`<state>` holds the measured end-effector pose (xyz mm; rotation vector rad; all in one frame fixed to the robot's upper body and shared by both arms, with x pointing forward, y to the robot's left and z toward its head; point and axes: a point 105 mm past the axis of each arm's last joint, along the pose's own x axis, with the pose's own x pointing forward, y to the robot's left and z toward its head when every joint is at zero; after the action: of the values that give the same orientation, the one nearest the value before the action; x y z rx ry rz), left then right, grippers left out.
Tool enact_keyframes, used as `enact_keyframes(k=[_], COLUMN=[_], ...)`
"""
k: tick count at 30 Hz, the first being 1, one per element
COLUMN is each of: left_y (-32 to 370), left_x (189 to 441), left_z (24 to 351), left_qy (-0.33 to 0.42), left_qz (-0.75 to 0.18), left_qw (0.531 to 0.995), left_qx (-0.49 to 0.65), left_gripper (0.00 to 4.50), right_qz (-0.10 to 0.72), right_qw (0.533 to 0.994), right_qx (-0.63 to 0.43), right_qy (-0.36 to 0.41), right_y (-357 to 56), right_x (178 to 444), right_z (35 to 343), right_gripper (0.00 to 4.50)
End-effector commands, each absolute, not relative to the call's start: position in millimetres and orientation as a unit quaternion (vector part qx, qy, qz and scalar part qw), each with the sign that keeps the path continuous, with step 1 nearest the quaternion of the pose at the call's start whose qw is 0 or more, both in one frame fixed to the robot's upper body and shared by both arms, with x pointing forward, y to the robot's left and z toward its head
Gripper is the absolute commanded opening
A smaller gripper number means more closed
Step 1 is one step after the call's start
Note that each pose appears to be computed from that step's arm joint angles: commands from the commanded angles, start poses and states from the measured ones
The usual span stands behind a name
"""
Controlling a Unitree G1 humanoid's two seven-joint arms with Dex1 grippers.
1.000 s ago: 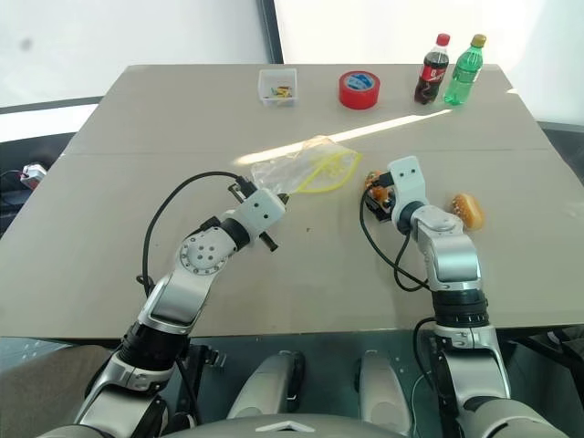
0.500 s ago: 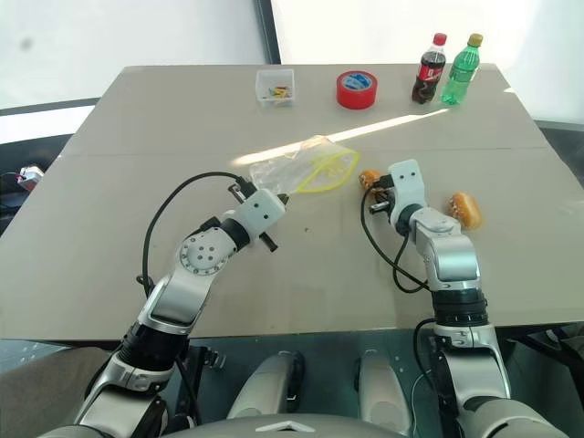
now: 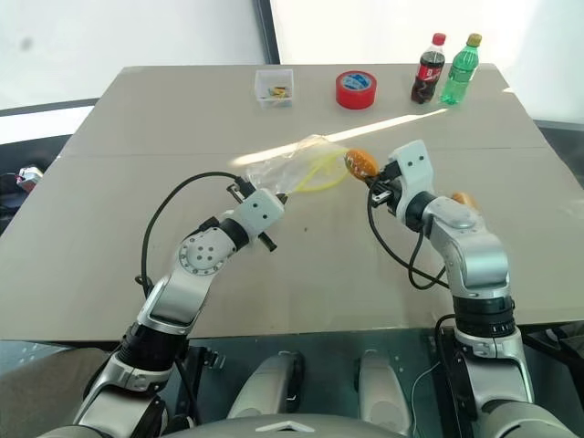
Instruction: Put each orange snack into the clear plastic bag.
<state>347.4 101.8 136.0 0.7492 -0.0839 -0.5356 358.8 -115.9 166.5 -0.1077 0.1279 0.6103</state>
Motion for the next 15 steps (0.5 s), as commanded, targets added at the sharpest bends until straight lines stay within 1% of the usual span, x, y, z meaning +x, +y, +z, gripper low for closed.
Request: enact_keyframes(k=[1,6,15], left_y=[99.0,94.6,71.7], left_x=[349.2,350.3,343.7], left_z=[149.4,152.3,150.1], left_qy=[-0.068,-0.076,-0.092], left_qz=[-0.253,-0.26,-0.309], left_qw=[0.894,0.892,0.871], left_qx=[0.364,0.362,0.371], left_gripper=[0.0,0.0,0.0], right_qz=[0.314,0.318,0.333], right_qw=[0.945,0.942,0.933], right_qx=[-0.073,-0.083,-0.124], right_qy=[0.057,0.062,0.059], right_y=[-106.7,-100.3,-89.1], right_x=[356.0,362.8,389.6], right_z=[168.3,163.6,165.2], right_gripper=[0.48,0.48,0.48])
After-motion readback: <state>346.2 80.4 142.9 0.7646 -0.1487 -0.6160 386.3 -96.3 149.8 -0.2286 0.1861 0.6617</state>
